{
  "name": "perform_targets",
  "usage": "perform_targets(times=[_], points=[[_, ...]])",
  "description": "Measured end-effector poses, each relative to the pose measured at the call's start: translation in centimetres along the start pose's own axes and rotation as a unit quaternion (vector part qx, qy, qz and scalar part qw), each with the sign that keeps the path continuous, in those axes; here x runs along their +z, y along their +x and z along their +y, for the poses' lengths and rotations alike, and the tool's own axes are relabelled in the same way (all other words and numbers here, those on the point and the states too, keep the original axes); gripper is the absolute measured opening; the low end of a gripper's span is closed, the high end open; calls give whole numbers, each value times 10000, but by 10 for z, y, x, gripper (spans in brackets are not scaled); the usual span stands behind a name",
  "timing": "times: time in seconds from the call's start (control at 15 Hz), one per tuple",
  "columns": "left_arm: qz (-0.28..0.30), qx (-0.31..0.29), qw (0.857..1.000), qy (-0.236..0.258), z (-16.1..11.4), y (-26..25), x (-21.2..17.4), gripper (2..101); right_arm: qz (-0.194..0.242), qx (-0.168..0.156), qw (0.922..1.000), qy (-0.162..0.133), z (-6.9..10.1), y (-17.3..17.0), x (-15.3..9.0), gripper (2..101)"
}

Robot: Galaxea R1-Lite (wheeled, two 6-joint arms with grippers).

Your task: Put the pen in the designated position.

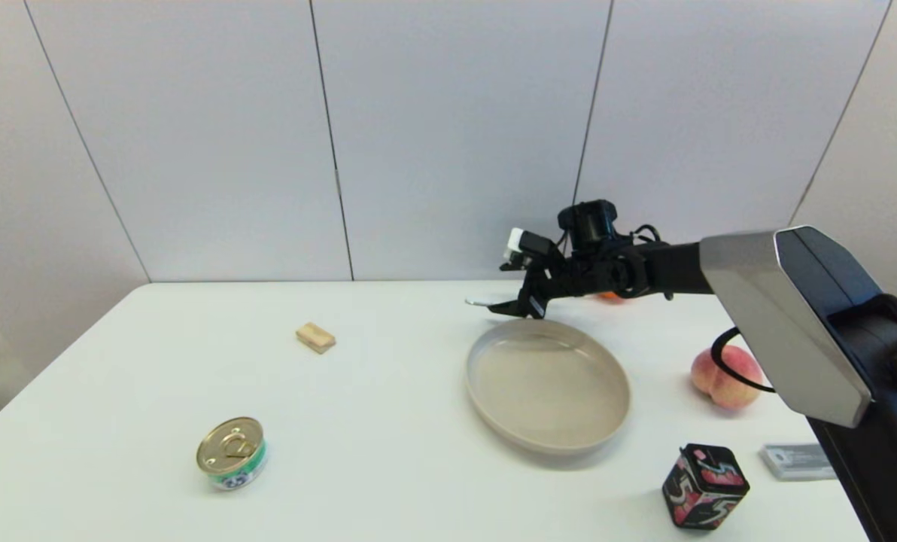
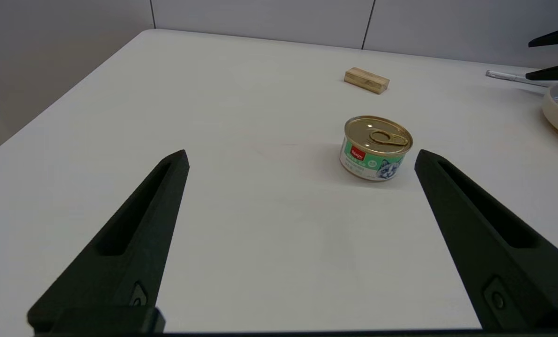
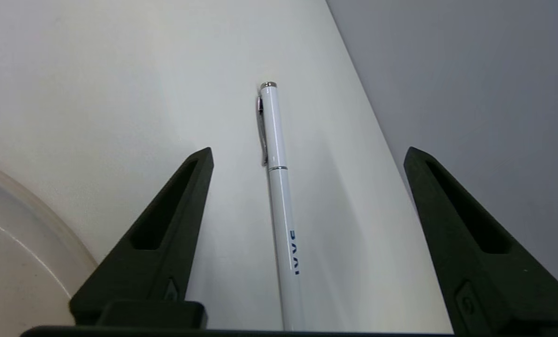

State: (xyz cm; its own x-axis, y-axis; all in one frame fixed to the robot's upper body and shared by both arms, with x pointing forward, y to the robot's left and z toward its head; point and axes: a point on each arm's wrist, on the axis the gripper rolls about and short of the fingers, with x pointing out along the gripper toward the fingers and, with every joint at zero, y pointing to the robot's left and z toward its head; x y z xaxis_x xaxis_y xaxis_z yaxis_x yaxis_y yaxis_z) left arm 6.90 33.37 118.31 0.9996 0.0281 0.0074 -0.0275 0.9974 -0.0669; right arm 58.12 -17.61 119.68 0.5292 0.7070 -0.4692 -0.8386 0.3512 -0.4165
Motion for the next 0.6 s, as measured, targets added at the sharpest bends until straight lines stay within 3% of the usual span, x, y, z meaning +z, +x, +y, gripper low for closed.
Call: perform_targets(times=[0.6], points=[[2,2,10000,0,0,0,0,979,-142,-176,9997,33,-8,-16,18,928]])
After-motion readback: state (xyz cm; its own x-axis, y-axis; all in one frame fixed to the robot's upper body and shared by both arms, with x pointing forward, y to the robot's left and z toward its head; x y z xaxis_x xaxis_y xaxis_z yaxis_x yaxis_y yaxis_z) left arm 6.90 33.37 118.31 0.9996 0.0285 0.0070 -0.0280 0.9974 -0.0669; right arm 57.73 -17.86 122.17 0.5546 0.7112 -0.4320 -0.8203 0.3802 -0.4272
